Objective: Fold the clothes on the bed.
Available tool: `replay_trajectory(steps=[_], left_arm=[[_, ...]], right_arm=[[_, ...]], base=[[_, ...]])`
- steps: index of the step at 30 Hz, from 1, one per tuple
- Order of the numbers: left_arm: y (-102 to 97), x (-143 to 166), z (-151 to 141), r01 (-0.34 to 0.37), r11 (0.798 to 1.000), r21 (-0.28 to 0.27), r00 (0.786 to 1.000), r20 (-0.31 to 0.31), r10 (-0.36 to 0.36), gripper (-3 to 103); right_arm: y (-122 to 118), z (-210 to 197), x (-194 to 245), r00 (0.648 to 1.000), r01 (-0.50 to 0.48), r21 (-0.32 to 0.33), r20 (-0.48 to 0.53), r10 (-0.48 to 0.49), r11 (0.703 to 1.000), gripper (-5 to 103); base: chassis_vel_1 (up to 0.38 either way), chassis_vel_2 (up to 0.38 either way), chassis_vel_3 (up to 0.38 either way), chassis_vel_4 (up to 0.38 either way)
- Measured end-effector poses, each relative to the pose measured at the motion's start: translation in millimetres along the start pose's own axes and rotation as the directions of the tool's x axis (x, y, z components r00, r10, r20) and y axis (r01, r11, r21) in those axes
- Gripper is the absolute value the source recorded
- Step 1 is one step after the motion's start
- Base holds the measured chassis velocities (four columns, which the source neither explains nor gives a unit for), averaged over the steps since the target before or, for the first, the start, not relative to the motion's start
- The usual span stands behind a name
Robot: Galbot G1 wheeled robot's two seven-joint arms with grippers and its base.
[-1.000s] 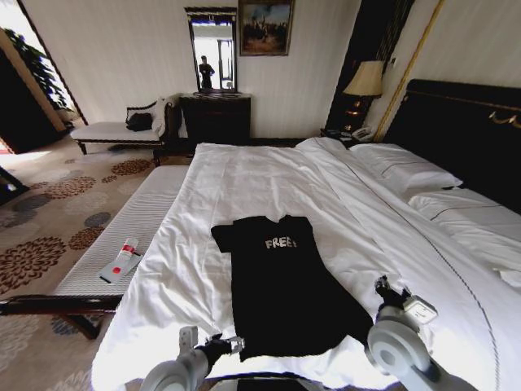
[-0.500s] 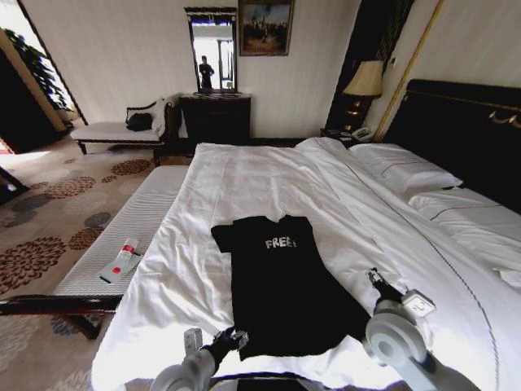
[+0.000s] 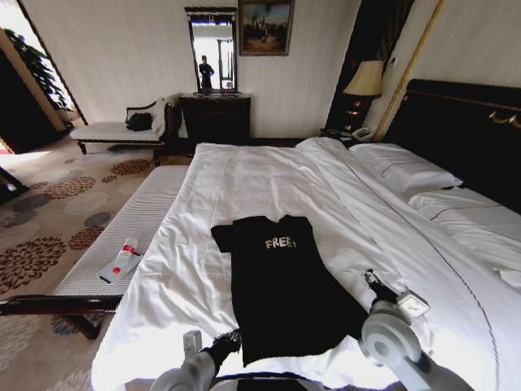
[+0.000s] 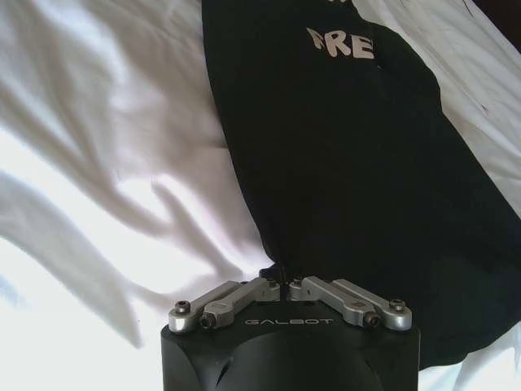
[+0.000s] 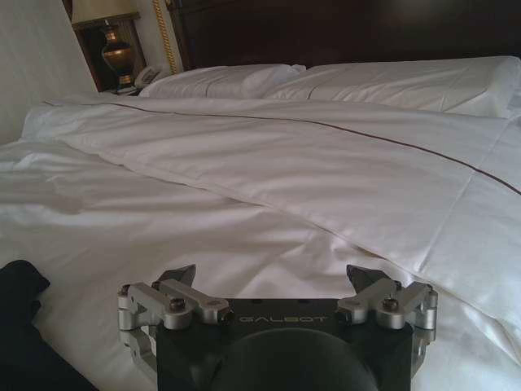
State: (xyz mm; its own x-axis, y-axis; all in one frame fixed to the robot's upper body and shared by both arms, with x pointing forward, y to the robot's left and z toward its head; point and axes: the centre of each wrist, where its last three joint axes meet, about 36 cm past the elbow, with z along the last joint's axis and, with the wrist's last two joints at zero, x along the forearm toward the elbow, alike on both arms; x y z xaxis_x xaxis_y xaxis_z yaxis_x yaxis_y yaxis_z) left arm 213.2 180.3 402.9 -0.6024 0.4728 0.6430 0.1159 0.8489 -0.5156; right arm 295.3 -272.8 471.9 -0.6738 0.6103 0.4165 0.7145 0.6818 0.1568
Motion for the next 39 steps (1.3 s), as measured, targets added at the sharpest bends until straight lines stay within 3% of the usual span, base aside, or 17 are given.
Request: replay_trajectory(steps=[8, 15, 19, 29, 39], left_arm=[[24.6, 15, -4, 0.1, 0.995, -0.026, 0.995, 0.001, -0.1, 0], [44.7, 41, -23, 0.183, 0.983, -0.026, 0.983, 0.031, -0.182, 0], [45.8, 50, -19, 0.205, 0.979, -0.017, 0.979, 0.025, -0.204, 0], [36.9, 68, -14, 0.22, 0.976, 0.006, 0.975, 0.026, -0.22, 0], [40.8, 68, -13, 0.263, 0.965, -0.012, 0.964, 0.032, -0.263, 0]], right_arm=[[15, 4, -5, 0.999, 0.042, -0.007, -0.004, -0.042, 0.999, 100], [51, -1, -19, 0.987, 0.151, -0.092, -0.04, -0.155, 0.984, 100], [66, -7, -28, 0.983, 0.169, -0.115, -0.059, -0.176, 0.979, 100], [80, -7, -67, 0.982, 0.18, -0.091, -0.037, -0.184, 0.979, 100], [99, -13, -106, 0.959, 0.242, -0.117, -0.123, -0.256, 0.963, 100]], base=[[0.0, 0.0, 0.0, 0.0], [0.0, 0.0, 0.0, 0.0], [0.0, 0.0, 0.0, 0.0], [0.0, 0.0, 0.0, 0.0], [0.0, 0.0, 0.0, 0.0]])
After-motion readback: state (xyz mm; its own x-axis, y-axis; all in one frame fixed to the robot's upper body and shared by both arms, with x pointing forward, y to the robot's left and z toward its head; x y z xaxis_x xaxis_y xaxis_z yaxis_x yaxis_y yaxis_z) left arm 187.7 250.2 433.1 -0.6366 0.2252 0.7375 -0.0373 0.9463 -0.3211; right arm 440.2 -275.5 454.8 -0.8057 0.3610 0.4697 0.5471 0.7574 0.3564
